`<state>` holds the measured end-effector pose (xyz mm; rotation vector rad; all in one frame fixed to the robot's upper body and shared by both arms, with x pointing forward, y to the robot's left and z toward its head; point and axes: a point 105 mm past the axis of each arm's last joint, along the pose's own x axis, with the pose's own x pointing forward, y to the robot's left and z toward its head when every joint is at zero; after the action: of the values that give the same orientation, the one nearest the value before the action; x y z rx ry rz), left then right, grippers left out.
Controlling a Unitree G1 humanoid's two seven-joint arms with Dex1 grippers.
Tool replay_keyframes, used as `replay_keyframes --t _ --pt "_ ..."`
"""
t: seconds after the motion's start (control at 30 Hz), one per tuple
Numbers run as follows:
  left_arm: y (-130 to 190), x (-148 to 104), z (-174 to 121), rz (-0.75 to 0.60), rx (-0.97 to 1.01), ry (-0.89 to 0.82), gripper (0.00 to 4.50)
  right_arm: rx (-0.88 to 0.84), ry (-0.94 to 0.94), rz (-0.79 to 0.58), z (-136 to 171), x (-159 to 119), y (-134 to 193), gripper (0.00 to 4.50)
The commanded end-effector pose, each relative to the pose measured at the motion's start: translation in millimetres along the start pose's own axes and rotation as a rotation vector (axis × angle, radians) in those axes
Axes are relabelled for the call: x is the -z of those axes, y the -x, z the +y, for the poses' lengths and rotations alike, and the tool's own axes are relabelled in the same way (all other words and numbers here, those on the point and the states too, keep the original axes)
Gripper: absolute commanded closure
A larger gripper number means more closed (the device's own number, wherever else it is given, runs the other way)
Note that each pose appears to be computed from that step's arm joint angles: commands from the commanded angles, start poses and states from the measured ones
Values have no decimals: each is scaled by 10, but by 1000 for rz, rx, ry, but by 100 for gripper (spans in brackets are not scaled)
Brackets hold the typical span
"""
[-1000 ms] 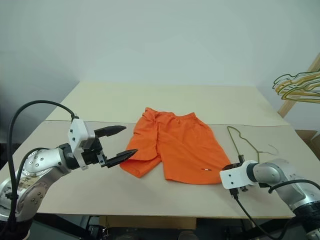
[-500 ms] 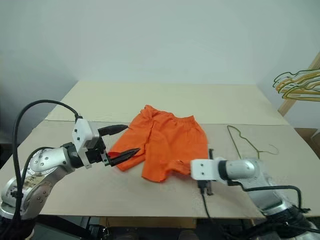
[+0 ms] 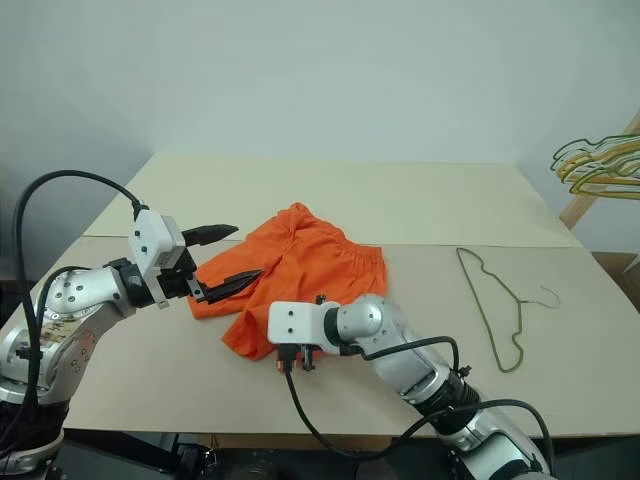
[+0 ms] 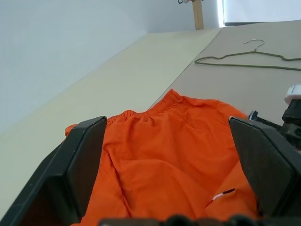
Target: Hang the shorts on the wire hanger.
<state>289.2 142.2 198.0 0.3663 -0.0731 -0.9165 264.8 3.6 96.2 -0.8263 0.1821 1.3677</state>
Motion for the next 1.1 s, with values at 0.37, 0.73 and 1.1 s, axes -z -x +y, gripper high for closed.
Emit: replay_keyframes --t 0.37,0.73,1.1 --pt "-222 74 -596 75 334 -103 0 -80 -4 9 48 167 1098 5" --pt "-698 310 -1181 464 574 77 0 7 -48 129 92 425 1427 5" --pt "-884 961 -1337 808 507 123 0 68 -78 139 116 429 1460 5"
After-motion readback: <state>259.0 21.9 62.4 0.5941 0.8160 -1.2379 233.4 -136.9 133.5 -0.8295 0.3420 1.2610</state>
